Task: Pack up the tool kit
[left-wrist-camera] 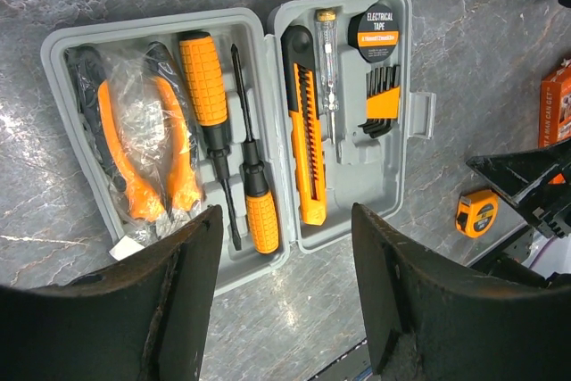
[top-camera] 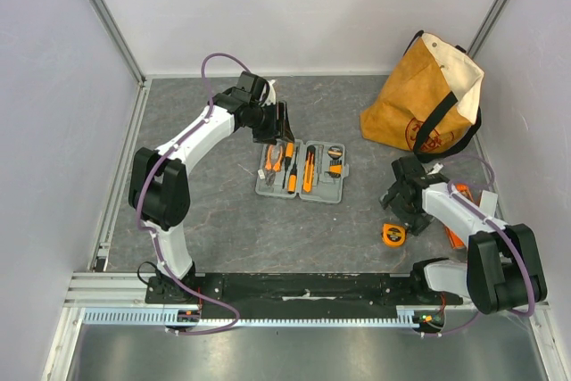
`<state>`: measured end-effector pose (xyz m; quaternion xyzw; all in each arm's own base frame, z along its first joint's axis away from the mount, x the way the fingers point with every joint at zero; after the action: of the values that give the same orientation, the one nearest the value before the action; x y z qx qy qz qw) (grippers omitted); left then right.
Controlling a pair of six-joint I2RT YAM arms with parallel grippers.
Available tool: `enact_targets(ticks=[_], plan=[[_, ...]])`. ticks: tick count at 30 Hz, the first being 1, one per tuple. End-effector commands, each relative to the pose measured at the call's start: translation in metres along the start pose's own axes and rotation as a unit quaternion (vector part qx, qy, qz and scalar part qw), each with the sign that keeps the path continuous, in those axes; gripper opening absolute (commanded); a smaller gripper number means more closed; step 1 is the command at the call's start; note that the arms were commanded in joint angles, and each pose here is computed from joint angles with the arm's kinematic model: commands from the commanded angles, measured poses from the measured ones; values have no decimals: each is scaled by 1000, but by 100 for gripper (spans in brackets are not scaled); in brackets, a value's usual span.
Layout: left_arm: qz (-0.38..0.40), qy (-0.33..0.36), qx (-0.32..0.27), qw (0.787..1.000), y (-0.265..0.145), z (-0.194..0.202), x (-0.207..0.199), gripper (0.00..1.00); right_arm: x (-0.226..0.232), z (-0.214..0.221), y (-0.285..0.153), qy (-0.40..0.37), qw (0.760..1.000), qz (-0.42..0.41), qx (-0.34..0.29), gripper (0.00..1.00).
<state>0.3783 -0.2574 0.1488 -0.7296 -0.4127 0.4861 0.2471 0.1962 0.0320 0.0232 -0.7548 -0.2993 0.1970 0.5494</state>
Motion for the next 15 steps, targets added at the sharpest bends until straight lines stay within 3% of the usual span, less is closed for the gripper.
enact_targets(ticks=[1,15], plan=[[19,-4,-15,1000,-3,-10,-9,65,27,-23,-4,-45,996,-62,-47,98],[33,-16,-5,999,0,-4,-11,64,63,-6,-4,-125,980,-155,8,98]])
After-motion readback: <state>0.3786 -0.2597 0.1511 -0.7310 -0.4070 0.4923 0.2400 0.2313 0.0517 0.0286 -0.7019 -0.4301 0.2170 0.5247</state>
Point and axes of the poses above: each gripper's point midway between its finger pads, its own y axis out along the fingers, its own x axis along the line the jaws close on, z = x × y, the point moved 1 cm from there along -y, back along the fingers, and after that the axes turned 3 degrees about -y, right-handed, at the moved point
